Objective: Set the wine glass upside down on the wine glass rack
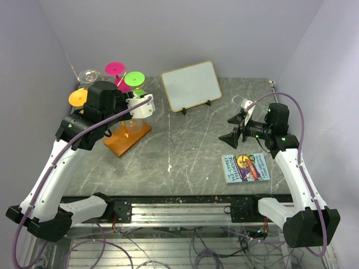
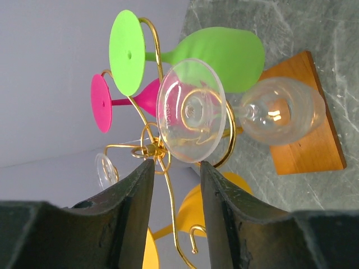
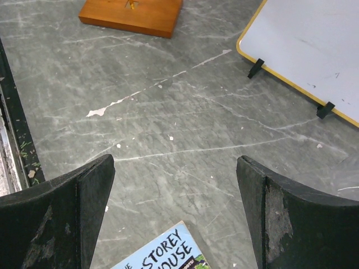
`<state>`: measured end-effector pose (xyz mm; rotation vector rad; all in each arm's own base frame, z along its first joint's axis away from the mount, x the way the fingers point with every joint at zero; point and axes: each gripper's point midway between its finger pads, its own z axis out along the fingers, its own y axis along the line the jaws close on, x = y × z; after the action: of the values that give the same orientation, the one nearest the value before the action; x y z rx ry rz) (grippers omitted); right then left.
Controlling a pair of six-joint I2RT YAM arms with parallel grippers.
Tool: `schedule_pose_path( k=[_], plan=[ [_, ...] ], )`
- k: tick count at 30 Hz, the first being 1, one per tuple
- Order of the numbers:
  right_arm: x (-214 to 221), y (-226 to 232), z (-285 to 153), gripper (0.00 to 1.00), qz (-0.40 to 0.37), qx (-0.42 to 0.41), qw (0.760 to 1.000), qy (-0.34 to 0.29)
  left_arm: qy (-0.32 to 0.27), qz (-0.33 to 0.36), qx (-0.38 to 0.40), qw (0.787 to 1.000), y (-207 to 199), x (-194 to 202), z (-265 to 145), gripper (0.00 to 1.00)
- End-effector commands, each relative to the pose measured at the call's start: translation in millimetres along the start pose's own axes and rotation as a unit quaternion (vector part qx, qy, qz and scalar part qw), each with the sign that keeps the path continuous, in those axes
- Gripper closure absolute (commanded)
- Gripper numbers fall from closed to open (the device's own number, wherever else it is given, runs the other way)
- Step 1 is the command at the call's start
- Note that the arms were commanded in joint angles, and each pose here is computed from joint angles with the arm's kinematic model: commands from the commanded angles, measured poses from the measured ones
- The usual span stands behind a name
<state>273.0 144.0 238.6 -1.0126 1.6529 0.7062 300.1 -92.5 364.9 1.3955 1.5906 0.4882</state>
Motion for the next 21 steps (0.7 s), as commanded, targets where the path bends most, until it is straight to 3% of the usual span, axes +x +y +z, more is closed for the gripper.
schedule_pose_path(
  k=[1,7,12,17,21],
  plan=[
    [-2,-1,-2,0.1,-0.011,0.004,1.0,-0.007,0.012,-0.008,-0.006,1.0,2,6,-17,0.5],
    [-2,-4,-4,0.1,-0.007,0.009,1.0,-0.009,0.015,-0.007,-0.006,1.0,2,10,-30,0.47],
    [-9,-18,-13,0.1,0.001,0.045,0.999,-0.01,-0.023,-0.034,-0.017,0.999,7,0,-49,0.43],
    [-19,-51,-37,0.11,0.002,0.157,0.988,-0.01,-0.106,-0.123,-0.036,0.986,12,-25,-62,0.01],
    [-27,-87,-59,0.11,0.024,0.267,0.963,-0.002,-0.161,-0.226,-0.05,0.959,20,-41,-63,0.0]
  ],
)
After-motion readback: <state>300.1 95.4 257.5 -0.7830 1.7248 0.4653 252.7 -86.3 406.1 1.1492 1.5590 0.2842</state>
